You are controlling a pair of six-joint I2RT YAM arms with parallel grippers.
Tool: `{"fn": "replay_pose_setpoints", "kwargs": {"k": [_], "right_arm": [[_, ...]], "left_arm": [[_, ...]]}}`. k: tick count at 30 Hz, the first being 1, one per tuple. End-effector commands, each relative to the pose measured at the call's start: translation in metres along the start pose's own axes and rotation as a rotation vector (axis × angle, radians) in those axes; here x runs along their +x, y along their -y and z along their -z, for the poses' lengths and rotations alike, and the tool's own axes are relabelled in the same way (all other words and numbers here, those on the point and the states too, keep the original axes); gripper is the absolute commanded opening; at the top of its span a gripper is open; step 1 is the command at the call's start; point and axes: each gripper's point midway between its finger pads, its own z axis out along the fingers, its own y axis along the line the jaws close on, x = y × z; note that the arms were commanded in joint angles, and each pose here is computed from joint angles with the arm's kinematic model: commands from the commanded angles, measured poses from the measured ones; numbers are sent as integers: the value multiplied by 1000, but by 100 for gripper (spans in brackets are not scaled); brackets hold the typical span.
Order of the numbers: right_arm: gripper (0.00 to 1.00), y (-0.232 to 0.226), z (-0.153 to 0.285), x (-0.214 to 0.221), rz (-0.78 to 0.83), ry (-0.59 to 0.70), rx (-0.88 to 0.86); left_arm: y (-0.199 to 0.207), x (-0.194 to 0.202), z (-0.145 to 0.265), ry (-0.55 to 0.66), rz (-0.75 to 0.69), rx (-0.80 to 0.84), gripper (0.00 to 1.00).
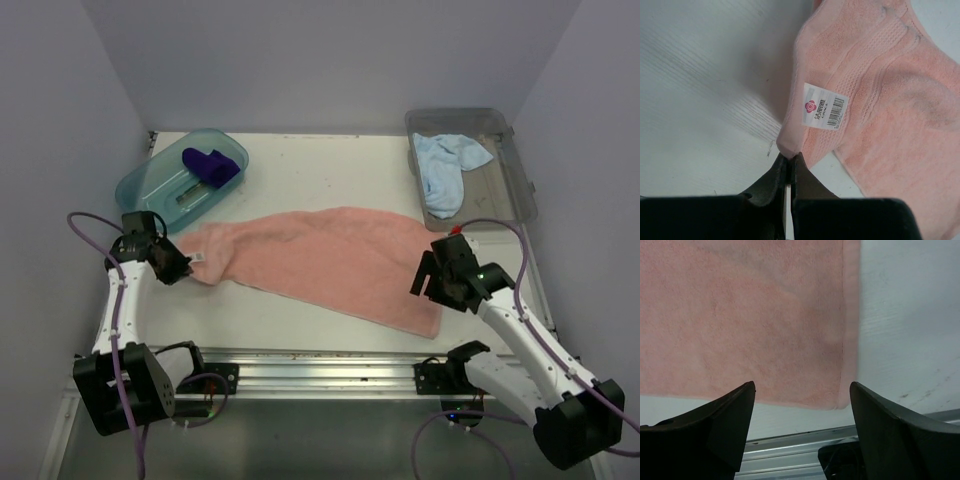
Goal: Roll the towels
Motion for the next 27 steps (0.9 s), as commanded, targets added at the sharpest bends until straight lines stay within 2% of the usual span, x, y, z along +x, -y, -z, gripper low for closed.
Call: {"fn": "replay_pose_setpoints", "kwargs": {"k": [1, 4, 6, 11, 14, 21, 26, 27], "right_arm": [[79, -3, 1, 23, -187, -30, -60], [74, 5, 1, 43, -258, -54, -64], [74, 15, -2, 49, -325, -41, -31], [75, 21, -4, 71, -455, -124, 30], [75, 24, -9, 75, -511, -128, 54], [72, 29, -30, 93, -558, -180, 121], [68, 25, -37, 84, -570, -138, 105], [64, 27, -39, 82, -568, -126, 115]], "left_arm": [[7, -20, 12, 82, -18, 21, 0], [6, -25, 15, 102, -6, 10, 0], [10, -27, 14, 103, -10, 23, 0], [19, -34, 14, 101, -7, 48, 0], [19, -35, 11, 102, -1, 47, 0], [23, -41, 15, 110, -5, 52, 0], [26, -46, 20, 122, -4, 56, 0], [26, -45, 20, 119, -4, 58, 0]]}}
